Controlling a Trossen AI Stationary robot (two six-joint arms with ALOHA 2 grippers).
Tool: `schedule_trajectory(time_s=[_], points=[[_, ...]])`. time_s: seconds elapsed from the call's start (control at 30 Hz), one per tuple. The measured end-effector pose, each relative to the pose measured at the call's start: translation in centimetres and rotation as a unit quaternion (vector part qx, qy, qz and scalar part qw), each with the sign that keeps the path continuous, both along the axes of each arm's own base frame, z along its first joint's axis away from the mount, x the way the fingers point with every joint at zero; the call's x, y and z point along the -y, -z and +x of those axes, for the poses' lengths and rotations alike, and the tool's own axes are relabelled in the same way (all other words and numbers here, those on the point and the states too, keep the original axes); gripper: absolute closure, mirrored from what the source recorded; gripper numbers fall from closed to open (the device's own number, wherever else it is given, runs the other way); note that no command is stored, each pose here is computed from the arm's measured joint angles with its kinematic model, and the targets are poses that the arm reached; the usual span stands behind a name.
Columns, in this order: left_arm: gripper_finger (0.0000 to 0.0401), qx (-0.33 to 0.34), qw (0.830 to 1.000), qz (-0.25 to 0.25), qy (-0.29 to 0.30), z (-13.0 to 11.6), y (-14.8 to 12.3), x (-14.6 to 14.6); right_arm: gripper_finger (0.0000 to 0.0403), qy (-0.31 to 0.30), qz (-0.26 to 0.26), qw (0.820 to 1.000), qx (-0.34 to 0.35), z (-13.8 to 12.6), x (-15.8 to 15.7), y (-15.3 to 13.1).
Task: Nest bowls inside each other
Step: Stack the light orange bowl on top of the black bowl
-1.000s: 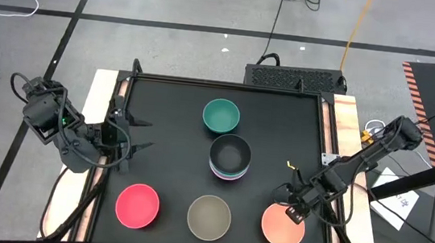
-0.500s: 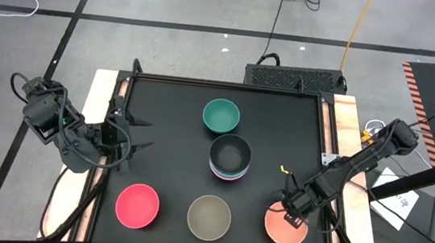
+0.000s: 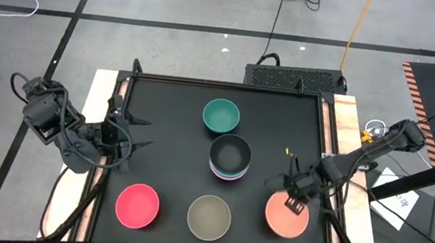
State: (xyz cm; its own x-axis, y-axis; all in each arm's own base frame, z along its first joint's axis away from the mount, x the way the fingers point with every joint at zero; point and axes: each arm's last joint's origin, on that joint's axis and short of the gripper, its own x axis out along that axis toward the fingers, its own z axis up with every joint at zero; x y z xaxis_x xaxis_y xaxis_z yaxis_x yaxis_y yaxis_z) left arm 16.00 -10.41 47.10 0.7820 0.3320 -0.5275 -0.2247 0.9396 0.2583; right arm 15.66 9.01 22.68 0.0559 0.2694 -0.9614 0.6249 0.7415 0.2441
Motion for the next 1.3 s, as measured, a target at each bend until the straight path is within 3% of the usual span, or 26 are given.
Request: schedule_trajectory(time_s=[0.33, 0.57, 0.93, 1.3], points=[[0.0173, -0.007, 1.0, 0.007, 0.001, -0.1, 0.1, -0.1, 0.0402, 0.017, -0.085, 0.996, 0.027, 0.6, 5.9, -10.4], [0.0173, -0.007, 1.0, 0.011, 0.002, -0.1, 0.1, -0.1, 0.0402, -0.003, -0.097, 0.993, 0.074, 3.5, 8.5, -14.8], [0.0173, -0.011, 1.0, 0.007, 0.003, -0.5, 0.0, -0.4, 0.0402, -0.046, -0.069, 0.992, 0.093, 10.7, 13.7, -15.6], [0.0173, -0.026, 1.0, 0.009, 0.001, -1.1, 0.1, -0.8, 0.0403, -0.024, -0.047, 0.991, 0.123, 14.0, 18.4, -15.8]])
